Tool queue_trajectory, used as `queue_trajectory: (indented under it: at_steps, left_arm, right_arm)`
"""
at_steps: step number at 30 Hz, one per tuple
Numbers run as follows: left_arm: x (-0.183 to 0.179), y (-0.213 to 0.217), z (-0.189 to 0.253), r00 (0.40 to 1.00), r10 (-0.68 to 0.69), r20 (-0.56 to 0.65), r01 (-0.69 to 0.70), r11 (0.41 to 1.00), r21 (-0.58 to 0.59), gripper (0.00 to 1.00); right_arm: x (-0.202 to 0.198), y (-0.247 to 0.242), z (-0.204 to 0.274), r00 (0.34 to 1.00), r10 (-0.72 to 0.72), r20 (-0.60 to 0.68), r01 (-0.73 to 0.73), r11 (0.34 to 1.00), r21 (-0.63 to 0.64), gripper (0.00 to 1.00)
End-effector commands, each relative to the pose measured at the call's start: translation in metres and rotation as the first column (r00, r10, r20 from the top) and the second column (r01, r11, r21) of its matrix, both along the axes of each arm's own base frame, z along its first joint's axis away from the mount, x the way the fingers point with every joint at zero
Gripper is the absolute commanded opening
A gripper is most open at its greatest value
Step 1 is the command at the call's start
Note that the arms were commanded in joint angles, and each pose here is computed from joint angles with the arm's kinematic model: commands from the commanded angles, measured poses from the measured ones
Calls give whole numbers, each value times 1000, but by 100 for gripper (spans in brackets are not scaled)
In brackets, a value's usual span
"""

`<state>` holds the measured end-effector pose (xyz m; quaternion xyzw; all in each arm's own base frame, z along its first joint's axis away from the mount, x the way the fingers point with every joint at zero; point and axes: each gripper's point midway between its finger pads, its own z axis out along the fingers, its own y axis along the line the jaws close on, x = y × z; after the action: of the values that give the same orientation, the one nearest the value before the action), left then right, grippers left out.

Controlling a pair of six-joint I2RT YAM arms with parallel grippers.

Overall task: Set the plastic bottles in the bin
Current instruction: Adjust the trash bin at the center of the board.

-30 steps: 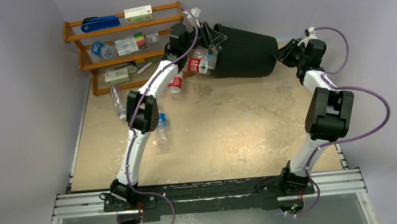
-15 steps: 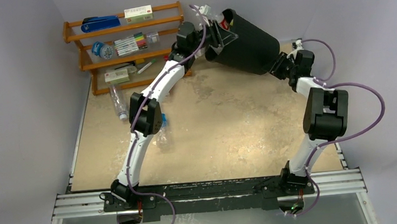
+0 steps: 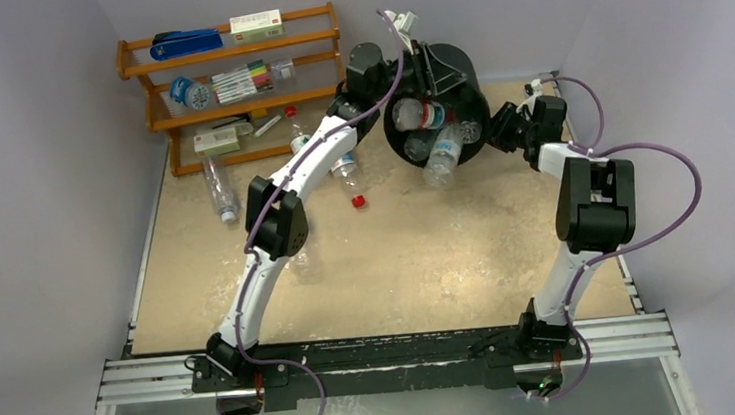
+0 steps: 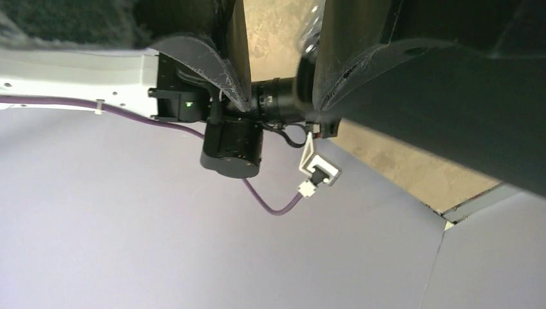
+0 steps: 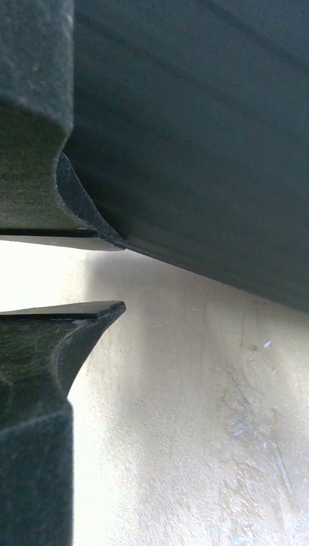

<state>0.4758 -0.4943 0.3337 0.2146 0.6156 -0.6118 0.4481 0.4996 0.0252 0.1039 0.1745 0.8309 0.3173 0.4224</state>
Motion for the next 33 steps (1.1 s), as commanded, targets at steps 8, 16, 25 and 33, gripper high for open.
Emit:
queue_trajectory:
  at_steps: [8, 16, 25, 33]
  left_arm:
    - [-33, 21, 110, 976, 18, 217, 9, 992, -126, 40]
    - [-27, 37, 68, 978, 105, 183, -115, 992, 42, 44]
    - [-26, 115, 76, 888, 422, 180, -450, 880, 154, 53]
    - [-20, 193, 89, 777, 621, 104, -629, 760, 165, 56]
  right_arm:
    - [11, 20, 45, 991, 64, 117, -65, 998, 4, 38]
    - [-13, 22, 67, 982, 95, 164, -74, 989, -127, 50]
    - [-36, 71, 139, 886, 236, 399, -55, 907, -417, 68]
    - [-27, 101, 152, 855, 253, 454, 60, 820, -570, 70]
